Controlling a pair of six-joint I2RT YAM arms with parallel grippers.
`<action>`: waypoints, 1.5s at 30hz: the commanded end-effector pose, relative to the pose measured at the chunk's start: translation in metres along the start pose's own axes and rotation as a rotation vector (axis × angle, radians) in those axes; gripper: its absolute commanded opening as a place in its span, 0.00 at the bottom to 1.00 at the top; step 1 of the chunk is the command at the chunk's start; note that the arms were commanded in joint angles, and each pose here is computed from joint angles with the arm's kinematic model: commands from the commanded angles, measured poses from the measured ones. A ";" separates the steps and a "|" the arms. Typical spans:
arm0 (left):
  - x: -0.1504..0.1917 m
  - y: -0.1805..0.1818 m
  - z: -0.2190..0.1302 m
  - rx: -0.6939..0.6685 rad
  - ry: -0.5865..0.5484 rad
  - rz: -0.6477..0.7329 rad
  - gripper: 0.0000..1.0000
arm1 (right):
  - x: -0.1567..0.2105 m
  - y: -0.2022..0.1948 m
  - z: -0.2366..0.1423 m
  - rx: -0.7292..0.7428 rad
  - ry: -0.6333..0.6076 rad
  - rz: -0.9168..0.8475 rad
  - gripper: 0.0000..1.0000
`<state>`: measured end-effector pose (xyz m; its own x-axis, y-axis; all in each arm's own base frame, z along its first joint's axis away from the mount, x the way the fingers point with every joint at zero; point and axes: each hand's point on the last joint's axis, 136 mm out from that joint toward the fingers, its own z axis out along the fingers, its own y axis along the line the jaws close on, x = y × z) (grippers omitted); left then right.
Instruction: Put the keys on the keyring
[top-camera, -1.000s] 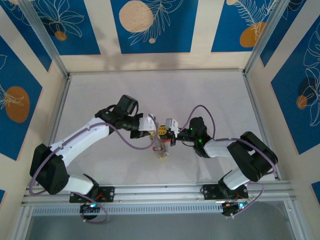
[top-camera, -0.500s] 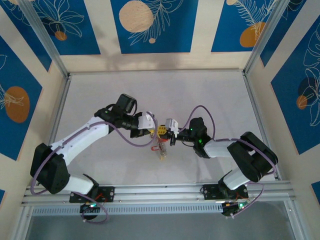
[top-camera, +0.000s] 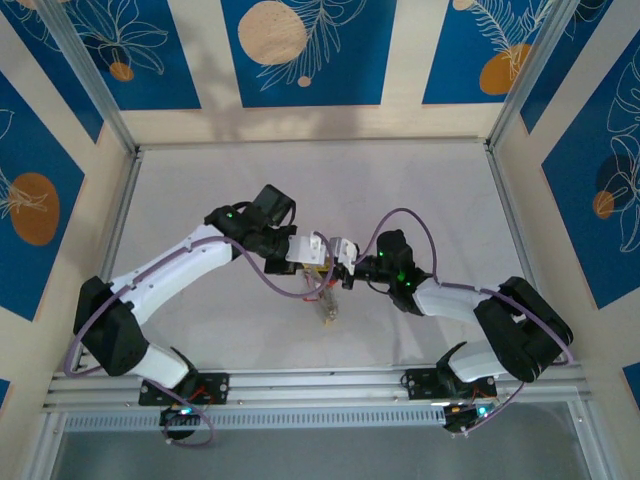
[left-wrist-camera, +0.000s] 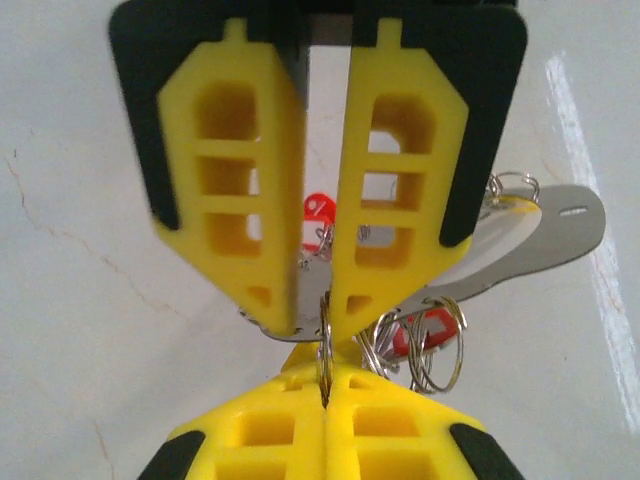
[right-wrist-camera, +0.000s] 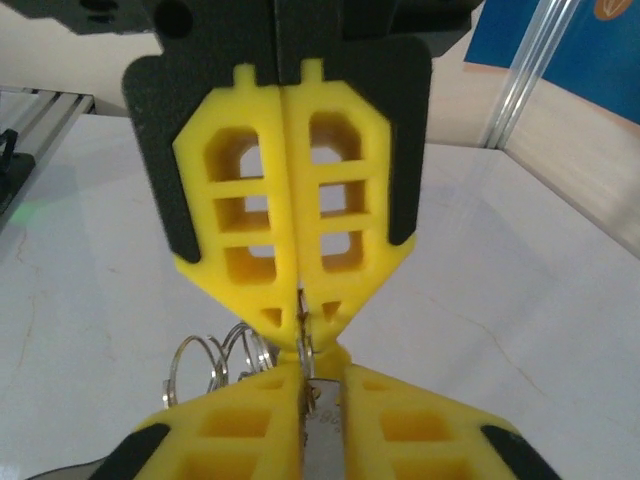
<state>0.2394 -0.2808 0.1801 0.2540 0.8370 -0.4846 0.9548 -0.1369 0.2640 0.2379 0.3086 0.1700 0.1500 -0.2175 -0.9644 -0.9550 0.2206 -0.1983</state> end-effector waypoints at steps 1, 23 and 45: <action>-0.012 -0.002 -0.005 0.011 -0.006 0.036 0.00 | -0.006 -0.001 0.004 -0.008 -0.003 0.002 0.00; -0.016 0.000 -0.014 0.020 -0.373 -0.142 0.20 | -0.033 -0.005 -0.004 0.017 -0.271 0.074 0.00; -0.003 -0.007 -0.013 0.023 -0.046 0.032 0.00 | -0.009 -0.003 0.012 -0.002 -0.063 0.055 0.20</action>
<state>0.2374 -0.2773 0.1916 0.2459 0.7754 -0.5817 0.9598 -0.1108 0.2580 0.2393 0.3174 0.1841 0.1173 -0.0983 -0.9882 -0.9647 0.2250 -0.1369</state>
